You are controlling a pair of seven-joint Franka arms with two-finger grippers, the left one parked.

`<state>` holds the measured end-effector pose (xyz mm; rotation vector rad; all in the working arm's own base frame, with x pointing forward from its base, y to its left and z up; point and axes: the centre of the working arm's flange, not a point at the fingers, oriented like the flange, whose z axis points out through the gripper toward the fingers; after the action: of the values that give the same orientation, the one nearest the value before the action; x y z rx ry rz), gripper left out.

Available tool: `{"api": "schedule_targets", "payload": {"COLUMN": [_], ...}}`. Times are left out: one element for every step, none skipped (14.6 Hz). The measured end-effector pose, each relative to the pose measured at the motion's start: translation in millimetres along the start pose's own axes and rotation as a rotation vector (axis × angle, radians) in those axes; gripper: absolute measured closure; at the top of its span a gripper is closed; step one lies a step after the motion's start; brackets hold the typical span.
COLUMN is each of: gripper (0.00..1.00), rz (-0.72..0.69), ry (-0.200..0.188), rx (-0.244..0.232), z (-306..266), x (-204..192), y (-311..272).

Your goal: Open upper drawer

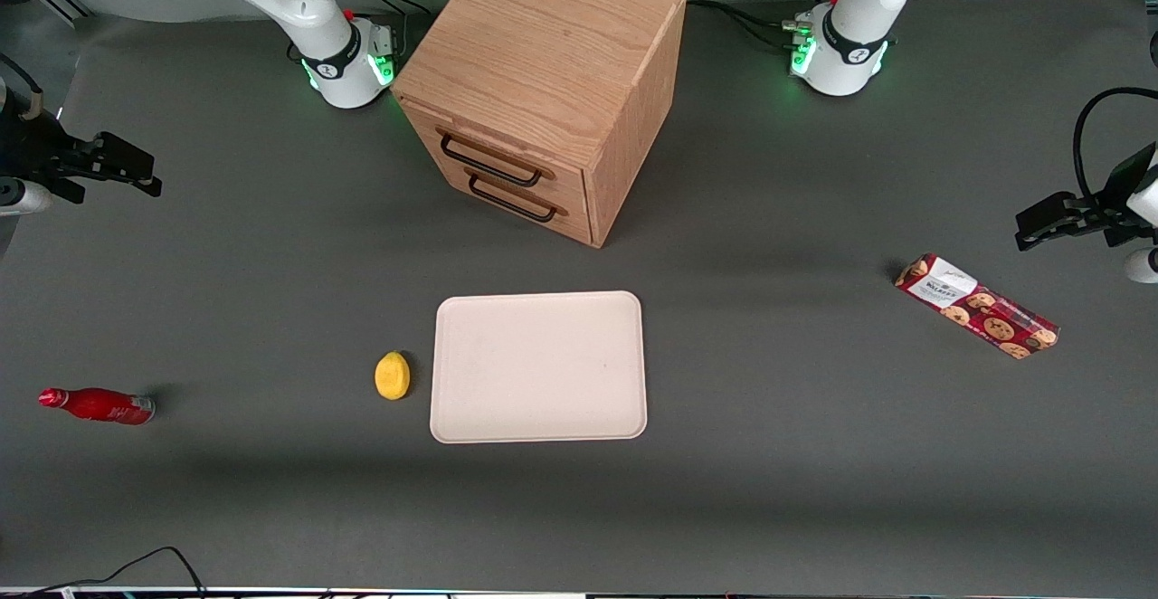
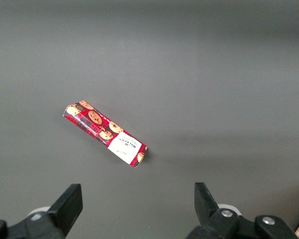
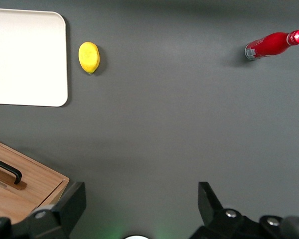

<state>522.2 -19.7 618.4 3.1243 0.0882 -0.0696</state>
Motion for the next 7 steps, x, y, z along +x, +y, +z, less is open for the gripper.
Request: {"api": "schedule_targets", "payload": {"gripper": [0.00, 0.00, 0.00, 0.00, 0.00, 0.00, 0.00], "rz": [0.000, 0.000, 0.000, 0.001, 0.001, 0.001, 0.002], "ry": [0.001, 0.002, 0.005, 0.008, 0.008, 0.007, 0.006], "rx": [0.000, 0.000, 0.000, -0.001, -0.001, -0.001, -0.001], "z": [-0.4, -1.1, -2.3, -3.6, -3.8, -3.2, -2.5], "x": [0.0, 0.1, 0.3, 0.6, 0.9, 1.2, 1.6], "y": [0.0, 0.1, 0.2, 0.3, 0.5, 0.6, 0.8]}}
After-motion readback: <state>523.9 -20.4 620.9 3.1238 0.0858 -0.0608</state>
